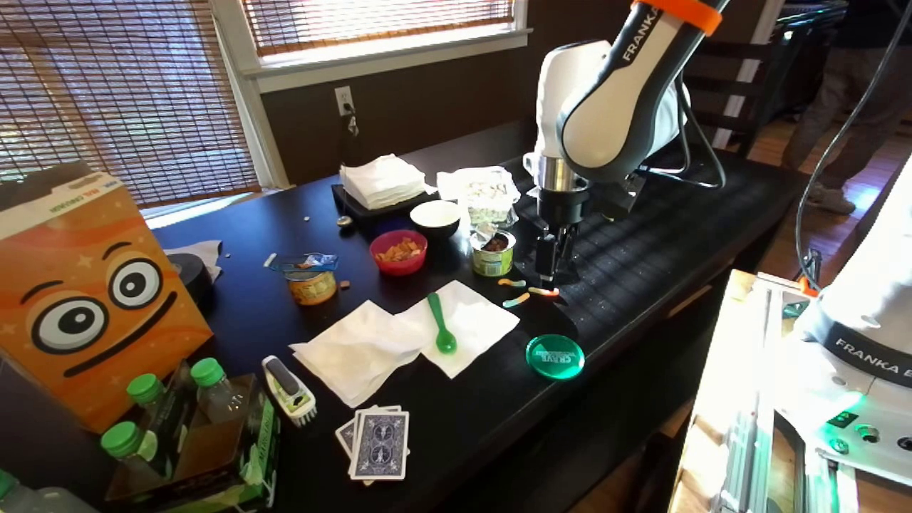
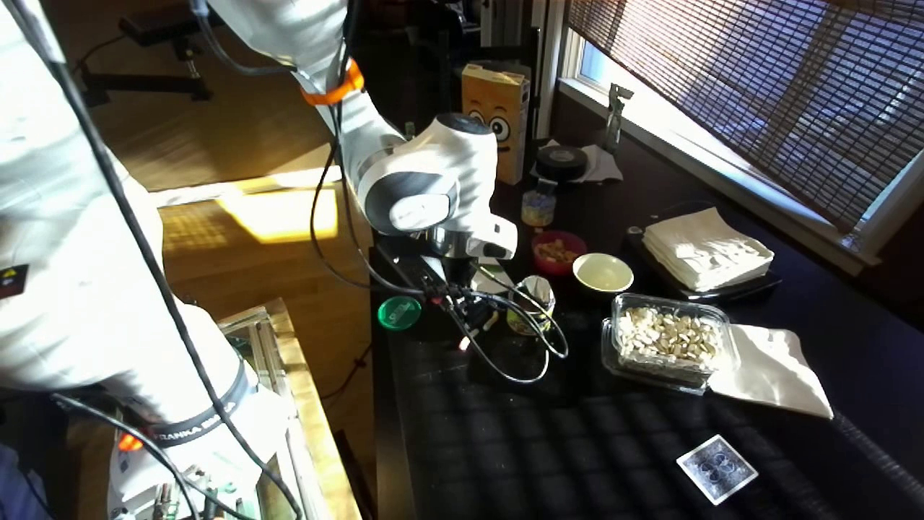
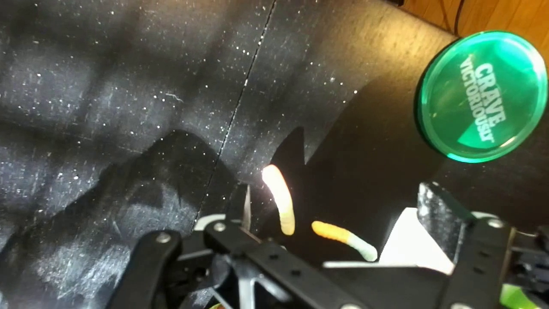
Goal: Put the orange and blue objects in the black and white bowl.
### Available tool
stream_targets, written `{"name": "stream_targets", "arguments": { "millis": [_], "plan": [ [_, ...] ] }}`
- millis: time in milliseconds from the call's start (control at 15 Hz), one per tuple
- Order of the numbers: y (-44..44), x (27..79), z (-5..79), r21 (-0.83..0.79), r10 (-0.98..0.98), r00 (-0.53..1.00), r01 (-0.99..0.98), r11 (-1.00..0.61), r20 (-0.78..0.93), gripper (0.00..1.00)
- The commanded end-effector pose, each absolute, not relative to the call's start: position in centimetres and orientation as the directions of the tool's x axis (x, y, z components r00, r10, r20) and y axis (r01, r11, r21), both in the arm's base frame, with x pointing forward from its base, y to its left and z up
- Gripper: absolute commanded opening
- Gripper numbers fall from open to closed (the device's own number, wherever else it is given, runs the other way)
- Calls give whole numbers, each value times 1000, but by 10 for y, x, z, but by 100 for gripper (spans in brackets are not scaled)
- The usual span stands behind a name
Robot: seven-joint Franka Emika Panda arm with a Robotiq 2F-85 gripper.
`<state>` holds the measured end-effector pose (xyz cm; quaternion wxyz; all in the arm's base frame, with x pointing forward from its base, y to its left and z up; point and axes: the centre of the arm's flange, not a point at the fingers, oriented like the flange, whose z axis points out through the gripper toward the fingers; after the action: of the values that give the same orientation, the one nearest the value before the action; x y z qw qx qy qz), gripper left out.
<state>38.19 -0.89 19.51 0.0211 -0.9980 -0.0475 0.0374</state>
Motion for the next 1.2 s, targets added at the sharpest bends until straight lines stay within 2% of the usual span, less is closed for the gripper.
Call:
{"name": "stream_targets", "arguments": {
  "millis": [0,1133],
  "plan": [
    [-14,372,171,-76,118,992,115,-990,-39,100],
    [-25,377,137,-42,128,990,131,-991,64,100]
  ]
}}
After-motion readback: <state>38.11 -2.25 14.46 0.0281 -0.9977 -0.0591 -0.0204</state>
